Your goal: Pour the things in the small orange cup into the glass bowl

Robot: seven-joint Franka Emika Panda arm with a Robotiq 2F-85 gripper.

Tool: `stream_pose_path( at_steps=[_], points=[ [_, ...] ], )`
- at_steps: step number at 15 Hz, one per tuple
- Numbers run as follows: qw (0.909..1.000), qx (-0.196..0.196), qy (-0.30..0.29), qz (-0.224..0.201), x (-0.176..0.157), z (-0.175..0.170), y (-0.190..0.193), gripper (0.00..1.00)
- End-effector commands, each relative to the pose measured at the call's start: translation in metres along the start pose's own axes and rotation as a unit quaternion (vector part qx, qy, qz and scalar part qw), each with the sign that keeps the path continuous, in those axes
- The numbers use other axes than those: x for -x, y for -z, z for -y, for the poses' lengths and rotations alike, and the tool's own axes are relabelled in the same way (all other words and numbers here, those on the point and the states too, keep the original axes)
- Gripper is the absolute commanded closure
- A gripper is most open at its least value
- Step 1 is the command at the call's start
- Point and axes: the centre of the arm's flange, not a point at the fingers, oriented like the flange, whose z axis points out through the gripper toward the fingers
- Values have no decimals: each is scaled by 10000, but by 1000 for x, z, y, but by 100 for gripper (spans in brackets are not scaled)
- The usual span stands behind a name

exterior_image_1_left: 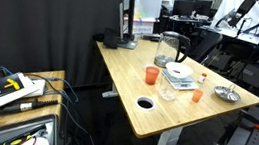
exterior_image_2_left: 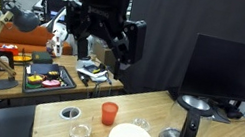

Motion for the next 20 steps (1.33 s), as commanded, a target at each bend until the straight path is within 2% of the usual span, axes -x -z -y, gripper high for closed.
stream_pose_path(
  at_steps=[1, 10, 11, 18, 20],
  points=[
    [9999, 94, 83, -65, 2, 1, -9, 0],
    [9963, -562, 145, 629, 66, 20, -120, 0],
    [9964, -515, 69, 672, 53, 19, -102, 0],
    [9957, -550, 89, 740, 53, 15, -110, 0],
    [9945, -776, 120, 690, 59, 14, -123, 0]
  ],
)
